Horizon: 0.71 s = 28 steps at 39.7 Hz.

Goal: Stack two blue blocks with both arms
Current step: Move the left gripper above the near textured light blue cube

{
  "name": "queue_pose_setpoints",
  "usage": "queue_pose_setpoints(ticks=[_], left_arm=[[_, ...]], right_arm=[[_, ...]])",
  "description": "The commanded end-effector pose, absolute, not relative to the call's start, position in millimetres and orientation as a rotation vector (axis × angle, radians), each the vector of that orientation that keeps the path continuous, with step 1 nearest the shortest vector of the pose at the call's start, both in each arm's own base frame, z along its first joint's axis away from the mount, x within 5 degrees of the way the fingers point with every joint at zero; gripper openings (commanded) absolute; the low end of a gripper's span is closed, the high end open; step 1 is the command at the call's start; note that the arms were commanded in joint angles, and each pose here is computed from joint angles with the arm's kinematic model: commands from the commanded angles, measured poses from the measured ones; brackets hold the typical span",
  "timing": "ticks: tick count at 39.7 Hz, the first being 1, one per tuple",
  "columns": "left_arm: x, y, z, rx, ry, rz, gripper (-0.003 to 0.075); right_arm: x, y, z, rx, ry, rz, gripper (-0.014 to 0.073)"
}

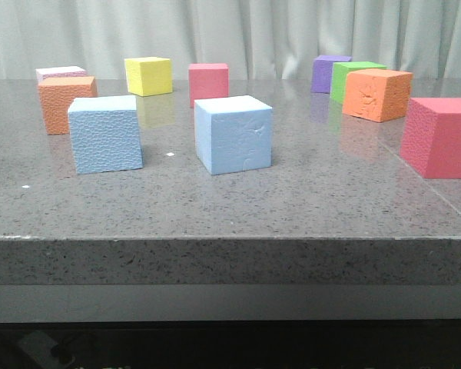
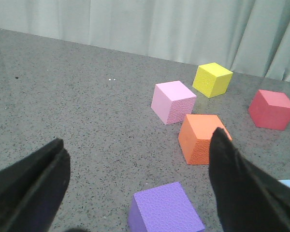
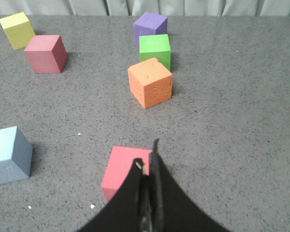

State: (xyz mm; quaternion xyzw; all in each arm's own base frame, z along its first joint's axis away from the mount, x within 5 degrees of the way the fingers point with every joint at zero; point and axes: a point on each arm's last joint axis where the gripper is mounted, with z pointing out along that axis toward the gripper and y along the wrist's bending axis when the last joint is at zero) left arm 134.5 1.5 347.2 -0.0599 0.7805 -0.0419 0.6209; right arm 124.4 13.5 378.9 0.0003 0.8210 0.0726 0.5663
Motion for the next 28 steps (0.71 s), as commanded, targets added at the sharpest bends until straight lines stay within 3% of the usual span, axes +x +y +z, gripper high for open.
queue_pose_setpoints(ticks=[1,12,28], left_arm=[[134,2,367,-0.136,1.674,-0.103,0.0564],[134,2,367,-0.136,1.674,-0.103,0.0564],[140,1,368,-0.139,1.656,-0.117,0.0564]], right_arm=[[105,10,374,0.004,1.749,0.146,-0.0069],[64,7,311,0.007,1.691,0.145,-0.0069],[62,6,306,0.009,1.662,0.145,-0.0069]])
